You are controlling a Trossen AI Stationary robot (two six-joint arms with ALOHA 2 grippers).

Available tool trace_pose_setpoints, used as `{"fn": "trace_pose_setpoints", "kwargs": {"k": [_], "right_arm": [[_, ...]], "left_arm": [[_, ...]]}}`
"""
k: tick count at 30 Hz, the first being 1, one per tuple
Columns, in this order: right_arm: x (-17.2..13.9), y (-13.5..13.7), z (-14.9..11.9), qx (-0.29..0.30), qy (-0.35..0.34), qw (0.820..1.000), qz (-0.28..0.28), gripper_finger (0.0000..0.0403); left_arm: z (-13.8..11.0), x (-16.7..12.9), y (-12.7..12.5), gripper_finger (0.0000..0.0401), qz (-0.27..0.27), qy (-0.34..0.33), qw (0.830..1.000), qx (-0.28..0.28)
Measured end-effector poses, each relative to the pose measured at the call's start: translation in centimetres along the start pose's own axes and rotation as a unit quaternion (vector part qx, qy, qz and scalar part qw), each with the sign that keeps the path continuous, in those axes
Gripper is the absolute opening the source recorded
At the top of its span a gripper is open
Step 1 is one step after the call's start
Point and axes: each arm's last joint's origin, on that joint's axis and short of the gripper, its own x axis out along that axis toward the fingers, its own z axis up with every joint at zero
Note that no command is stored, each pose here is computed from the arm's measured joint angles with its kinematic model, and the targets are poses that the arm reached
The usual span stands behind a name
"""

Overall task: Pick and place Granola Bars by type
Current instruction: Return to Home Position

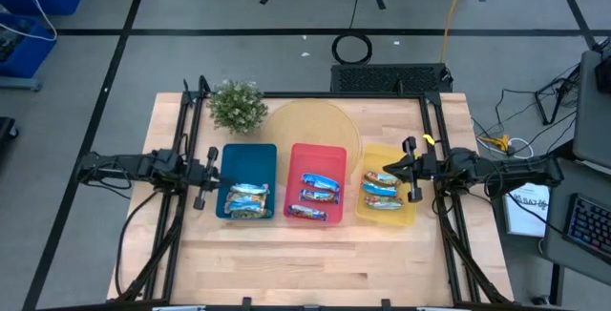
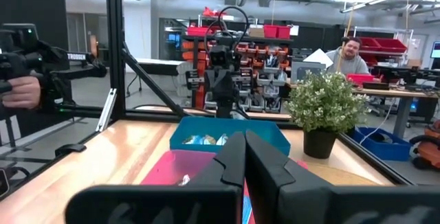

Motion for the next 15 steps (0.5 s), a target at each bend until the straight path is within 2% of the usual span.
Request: {"fn": "trace_pose_setpoints", "kwargs": {"k": [6,15], "right_arm": [[0.00,-0.01,0.03,0.004,-0.001,1.000,-0.002,0.0000],[0.00,-0.01,0.04,0.004,-0.002,1.000,-0.001,0.0000]], "left_arm": [[-0.01,0.00,0.09,0.0018,0.016,0.002,0.999,-0.030],[-0.01,0.01,0.10,0.0035,0.017,0.002,0.999,-0.031]]}}
